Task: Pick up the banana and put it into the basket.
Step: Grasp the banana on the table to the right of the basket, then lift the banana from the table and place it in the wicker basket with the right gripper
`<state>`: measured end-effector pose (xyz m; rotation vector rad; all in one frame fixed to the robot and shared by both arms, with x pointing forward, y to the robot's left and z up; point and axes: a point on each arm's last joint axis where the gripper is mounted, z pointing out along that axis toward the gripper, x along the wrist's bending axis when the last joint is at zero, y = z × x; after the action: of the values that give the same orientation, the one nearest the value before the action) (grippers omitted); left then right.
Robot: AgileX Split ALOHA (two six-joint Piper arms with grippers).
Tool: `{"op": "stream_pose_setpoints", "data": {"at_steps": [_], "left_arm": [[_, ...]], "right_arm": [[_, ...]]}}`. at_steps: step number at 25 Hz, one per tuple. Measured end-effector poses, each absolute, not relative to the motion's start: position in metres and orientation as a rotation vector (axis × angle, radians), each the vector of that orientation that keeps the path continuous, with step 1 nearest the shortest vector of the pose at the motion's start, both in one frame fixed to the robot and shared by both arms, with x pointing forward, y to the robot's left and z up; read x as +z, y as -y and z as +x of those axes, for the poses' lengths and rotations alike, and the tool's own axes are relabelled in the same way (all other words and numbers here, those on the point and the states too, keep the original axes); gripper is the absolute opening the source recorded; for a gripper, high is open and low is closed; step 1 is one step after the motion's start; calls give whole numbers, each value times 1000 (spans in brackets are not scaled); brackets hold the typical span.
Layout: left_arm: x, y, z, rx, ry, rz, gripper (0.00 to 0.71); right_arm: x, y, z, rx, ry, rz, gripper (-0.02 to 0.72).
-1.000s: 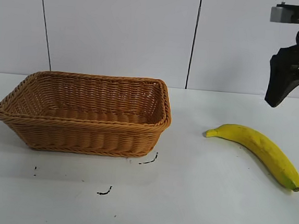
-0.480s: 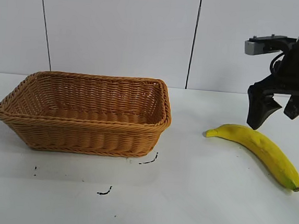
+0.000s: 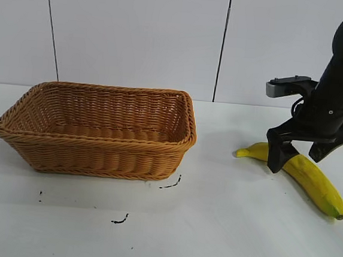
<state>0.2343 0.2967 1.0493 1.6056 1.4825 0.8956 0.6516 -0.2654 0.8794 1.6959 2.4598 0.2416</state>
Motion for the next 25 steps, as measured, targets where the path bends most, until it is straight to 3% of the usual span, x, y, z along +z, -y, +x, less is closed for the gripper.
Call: {"op": "stream_pose_setpoints", "data": {"at_steps": [3,6,10,16,25], "left_arm": [[1049,-297,234,896,-1482,1606,695],[1049,-297,234,896,-1482,1606,695],[1049,-297,234,896,-1482,1606,695],[1049,-297,234,896,-1482,1606,695],[1049,-297,234,896,-1482,1606,695]], "right_arm": [[878,265,652,238,-2460,1702,691],[878,266,652,238,-2455,1708,599],[878,267,652,216,-2425,1741,309],[889,269,653,177,-2427,1740,318],[982,267,671,201,-2411,1742,318]]}}
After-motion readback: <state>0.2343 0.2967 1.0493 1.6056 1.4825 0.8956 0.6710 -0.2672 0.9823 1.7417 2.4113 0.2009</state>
